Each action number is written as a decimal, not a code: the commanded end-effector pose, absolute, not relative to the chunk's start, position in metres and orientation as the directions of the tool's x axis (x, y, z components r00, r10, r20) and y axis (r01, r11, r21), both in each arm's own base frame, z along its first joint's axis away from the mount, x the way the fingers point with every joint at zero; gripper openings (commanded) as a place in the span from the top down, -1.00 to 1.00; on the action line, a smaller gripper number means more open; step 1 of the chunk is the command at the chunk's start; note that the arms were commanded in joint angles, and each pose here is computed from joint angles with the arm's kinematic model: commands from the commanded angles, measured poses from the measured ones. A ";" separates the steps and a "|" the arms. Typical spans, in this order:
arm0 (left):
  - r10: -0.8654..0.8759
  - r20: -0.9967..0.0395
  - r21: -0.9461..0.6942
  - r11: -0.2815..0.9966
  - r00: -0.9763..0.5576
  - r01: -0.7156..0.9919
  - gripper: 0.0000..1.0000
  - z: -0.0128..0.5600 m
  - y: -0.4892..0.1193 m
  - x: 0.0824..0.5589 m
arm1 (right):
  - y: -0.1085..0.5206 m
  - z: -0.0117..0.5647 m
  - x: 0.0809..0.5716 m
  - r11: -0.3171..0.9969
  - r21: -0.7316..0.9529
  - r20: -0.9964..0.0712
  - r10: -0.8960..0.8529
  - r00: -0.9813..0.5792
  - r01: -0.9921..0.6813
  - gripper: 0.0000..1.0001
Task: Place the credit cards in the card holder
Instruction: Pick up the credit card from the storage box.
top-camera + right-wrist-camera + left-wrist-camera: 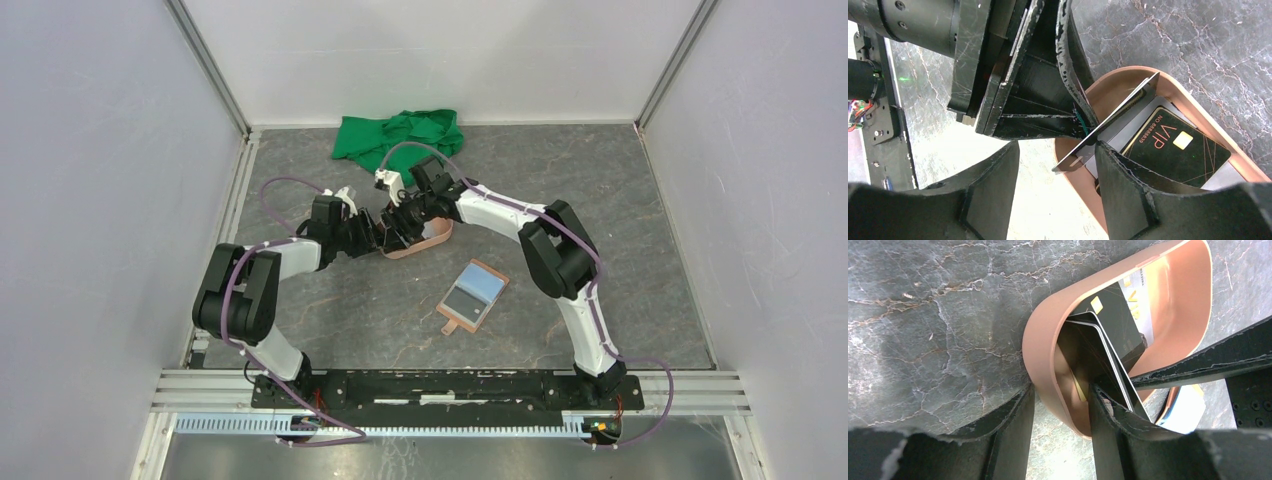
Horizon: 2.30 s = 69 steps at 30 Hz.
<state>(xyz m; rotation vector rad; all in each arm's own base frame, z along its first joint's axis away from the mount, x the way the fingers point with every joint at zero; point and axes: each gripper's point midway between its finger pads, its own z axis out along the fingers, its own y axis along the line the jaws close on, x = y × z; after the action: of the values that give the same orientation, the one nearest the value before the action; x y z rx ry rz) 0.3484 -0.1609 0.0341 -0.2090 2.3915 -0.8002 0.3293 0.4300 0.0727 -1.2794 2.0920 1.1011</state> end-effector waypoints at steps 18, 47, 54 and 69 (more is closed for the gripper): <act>-0.351 -0.516 -0.626 0.777 -0.781 0.064 0.00 0.049 -0.169 0.366 | 0.431 0.093 0.340 0.242 0.552 -0.701 -0.383 -0.601 -0.798 0.08; -0.347 -0.513 -0.626 0.777 -0.785 0.065 0.00 0.048 -0.169 0.366 | 0.417 0.103 0.354 0.299 0.498 -0.727 -0.368 -0.580 -0.814 1.00; -0.348 -0.515 -0.625 0.778 -0.783 0.065 0.00 0.049 -0.169 0.366 | 0.416 0.108 0.356 0.298 0.493 -0.737 -0.356 -0.575 -0.817 1.00; -0.348 -0.517 -0.627 0.776 -0.782 0.069 0.00 0.052 -0.169 0.366 | 0.408 0.112 0.361 0.285 0.498 -0.745 -0.343 -0.572 -0.819 1.00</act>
<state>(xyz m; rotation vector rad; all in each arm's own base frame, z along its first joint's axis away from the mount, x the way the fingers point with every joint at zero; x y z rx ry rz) 0.3512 -0.1616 0.0316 -0.2091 2.3923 -0.8005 0.3561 0.4048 0.0756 -1.0124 2.1878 1.2323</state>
